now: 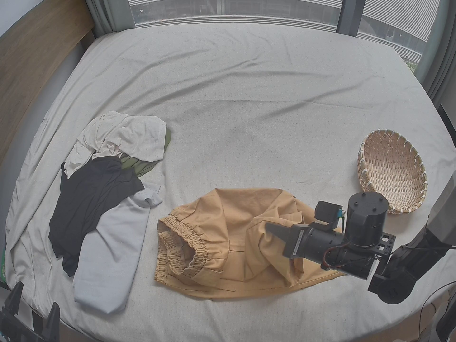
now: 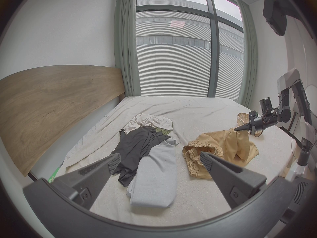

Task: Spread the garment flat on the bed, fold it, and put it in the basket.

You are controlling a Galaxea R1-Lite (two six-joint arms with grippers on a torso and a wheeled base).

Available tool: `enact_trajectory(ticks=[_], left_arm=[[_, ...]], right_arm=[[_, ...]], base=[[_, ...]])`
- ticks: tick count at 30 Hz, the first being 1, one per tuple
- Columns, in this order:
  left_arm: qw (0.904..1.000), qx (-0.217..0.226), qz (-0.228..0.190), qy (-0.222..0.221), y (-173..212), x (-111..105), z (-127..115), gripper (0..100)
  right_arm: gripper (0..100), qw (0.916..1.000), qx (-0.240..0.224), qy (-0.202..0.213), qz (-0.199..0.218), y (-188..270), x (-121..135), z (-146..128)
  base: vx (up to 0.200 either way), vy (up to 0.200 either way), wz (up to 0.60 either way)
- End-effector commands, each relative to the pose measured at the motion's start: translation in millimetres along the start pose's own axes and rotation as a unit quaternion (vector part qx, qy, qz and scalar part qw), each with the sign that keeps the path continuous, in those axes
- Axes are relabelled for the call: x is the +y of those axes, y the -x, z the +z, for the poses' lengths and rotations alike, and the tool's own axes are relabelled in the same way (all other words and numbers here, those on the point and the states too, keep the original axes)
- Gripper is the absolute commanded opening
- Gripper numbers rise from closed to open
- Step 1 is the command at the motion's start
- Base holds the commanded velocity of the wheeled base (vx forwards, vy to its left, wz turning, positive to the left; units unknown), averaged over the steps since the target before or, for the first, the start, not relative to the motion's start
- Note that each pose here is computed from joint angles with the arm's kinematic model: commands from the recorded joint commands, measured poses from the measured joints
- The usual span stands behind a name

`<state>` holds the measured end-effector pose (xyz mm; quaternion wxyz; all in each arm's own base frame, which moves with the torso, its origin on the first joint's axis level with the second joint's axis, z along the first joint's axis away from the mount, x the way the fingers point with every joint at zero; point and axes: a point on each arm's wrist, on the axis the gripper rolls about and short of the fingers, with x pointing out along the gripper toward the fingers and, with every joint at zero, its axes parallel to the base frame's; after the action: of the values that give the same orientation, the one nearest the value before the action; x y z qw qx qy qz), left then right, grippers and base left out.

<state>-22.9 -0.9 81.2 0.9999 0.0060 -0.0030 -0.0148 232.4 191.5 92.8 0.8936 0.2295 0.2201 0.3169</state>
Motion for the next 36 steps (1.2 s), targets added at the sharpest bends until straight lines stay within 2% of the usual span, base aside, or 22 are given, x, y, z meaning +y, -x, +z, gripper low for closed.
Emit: enact_trajectory(ticks=[1, 2, 3, 5, 6, 8, 9, 12, 13, 15, 17, 24, 27, 30, 36], left_arm=[[1.0, -0.001, -0.001, -0.001, 0, 0, -5, 100], [1.0, -0.005, -0.002, 0.002, 0, 0, -4, 100], [0.9995, -0.031, -0.001, 0.008, 2, 0, 7, 100], [0.9941, -0.108, -0.001, 0.012, 9, 0, 49, 100], [0.9904, -0.138, -0.004, 0.012, 10, 0, 80, 100], [0.9884, -0.151, -0.008, 0.008, 5, 1, 112, 100], [0.9892, -0.145, -0.017, 0.008, 1, 1, 119, 100], [0.9921, -0.086, -0.088, 0.024, -24, 1, 123, 100], [0.9921, -0.086, -0.088, 0.024, -24, 1, 123, 100], [0.9859, -0.031, -0.157, 0.049, -46, -4, 121, 100], [0.9821, -0.004, -0.181, 0.053, -60, -9, 121, 100], [0.9749, 0.007, -0.214, 0.063, -106, -25, 129, 100], [0.9699, 0.031, -0.219, 0.101, -122, -32, 127, 100], [0.9652, 0.053, -0.223, 0.126, -128, -35, 125, 100], [0.9618, 0.089, -0.227, 0.125, -137, -39, 113, 100]], right_arm=[[0, 0.9999, -0.011, -0.003, -0.005, 13, -3, 7], [0, 0.9999, -0.014, -0.004, -0.008, 16, -6, 8], [0, 0.9998, -0.014, -0.004, -0.009, 17, -6, 9], [0, 0.9998, -0.017, -0.005, -0.011, 19, -7, 10], [0, 0.9998, -0.017, -0.005, -0.01, 21, -7, 10], [0, 0.9998, -0.019, -0.005, -0.009, 22, -6, 11], [0, 0.9997, -0.021, -0.004, -0.008, 23, -5, 12], [0, 0.9996, -0.028, -0.004, -0.003, 29, -3, 15], [0, 0.9996, -0.028, -0.004, -0.003, 29, -3, 15], [0, 0.9994, -0.031, -0.005, -0.01, 38, -6, 16], [0, 0.9992, -0.036, -0.006, -0.015, 43, -8, 18], [0, 0.9988, -0.039, -0.014, -0.026, 55, -20, 22], [0, 0.9988, -0.04, -0.014, -0.026, 55, -20, 22], [0, 0.9988, -0.039, -0.014, -0.026, 55, -20, 22], [0, 0.9988, -0.041, -0.014, -0.025, 54, -20, 23]], base=[[0.0, 0.0, 0.0], [0.0, 0.0, 0.0], [0.0, 0.0, 0.0], [0.0, 0.0, 0.0], [0.0, 0.0, 0.0], [0.0, 0.0, 0.0], [0.0, 0.0, 0.0], [0.0, 0.0, 0.0], [0.0, 0.0, 0.0], [0.0, 0.0, 0.0], [0.0, 0.0, 0.0], [0.0, 0.0, 0.0], [0.0, 0.0, 0.0], [0.0, 0.0, 0.0], [0.0, 0.0, 0.0]])
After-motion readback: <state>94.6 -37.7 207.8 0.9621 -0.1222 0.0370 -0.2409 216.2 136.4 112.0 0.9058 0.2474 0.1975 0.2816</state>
